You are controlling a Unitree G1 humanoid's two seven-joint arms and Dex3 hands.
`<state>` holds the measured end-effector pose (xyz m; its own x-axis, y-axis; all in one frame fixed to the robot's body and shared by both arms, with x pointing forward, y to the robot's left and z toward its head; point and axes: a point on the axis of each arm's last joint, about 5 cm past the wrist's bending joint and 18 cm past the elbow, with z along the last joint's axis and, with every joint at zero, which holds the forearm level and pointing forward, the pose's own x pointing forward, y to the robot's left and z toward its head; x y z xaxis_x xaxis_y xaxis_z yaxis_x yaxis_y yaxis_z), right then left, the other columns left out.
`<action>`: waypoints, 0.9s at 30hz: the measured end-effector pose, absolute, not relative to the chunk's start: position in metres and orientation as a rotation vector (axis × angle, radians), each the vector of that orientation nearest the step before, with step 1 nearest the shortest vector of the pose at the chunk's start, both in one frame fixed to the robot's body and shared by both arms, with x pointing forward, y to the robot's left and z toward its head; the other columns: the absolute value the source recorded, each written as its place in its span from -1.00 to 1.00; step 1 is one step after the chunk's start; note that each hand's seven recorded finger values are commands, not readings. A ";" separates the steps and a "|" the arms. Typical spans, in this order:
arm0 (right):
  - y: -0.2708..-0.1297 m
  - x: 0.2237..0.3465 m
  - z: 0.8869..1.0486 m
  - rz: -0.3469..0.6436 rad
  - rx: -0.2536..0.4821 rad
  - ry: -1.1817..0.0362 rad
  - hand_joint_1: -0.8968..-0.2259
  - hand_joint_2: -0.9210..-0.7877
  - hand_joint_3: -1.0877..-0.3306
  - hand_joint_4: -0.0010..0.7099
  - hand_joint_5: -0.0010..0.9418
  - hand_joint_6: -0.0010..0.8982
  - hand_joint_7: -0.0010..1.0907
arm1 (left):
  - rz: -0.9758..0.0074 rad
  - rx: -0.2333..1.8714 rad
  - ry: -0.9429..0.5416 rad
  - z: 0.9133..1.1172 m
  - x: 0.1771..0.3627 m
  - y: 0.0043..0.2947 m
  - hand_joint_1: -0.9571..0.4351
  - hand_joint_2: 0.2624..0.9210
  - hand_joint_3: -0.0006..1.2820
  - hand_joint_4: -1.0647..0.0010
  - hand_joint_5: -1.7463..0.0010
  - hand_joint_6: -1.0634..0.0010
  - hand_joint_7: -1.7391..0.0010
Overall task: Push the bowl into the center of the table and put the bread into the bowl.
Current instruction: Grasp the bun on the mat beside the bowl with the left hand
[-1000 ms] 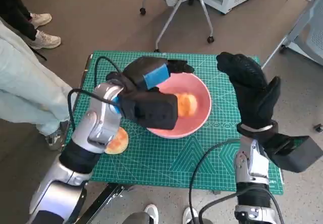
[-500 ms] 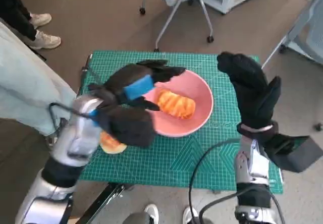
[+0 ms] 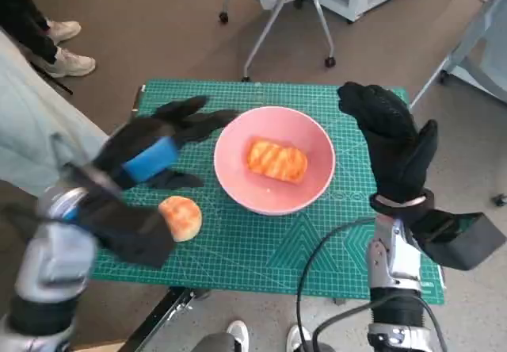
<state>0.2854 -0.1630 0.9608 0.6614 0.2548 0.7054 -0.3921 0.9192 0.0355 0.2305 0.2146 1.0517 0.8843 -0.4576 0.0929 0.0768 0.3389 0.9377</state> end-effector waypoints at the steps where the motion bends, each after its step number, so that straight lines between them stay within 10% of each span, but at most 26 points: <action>1: -0.163 0.285 0.961 0.369 0.191 -0.765 -0.36 -1.00 -0.08 -0.31 -1.00 -0.79 0.02 | -0.353 1.186 -0.361 1.052 0.228 0.217 -0.05 0.65 -1.00 0.57 0.99 0.26 0.98; 27: -0.161 0.286 0.960 0.389 0.196 -0.754 -0.36 -1.00 -0.09 -0.32 -1.00 -0.79 0.02 | -0.380 1.214 -0.152 1.035 0.203 0.233 0.38 0.34 -1.00 0.57 1.00 0.26 1.00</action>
<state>0.2864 -0.1613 0.9599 0.6621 0.2722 0.6983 -0.4108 0.9111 0.0343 0.2034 0.2331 1.0346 0.9270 -0.3646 -0.0874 0.2042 0.2954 0.9333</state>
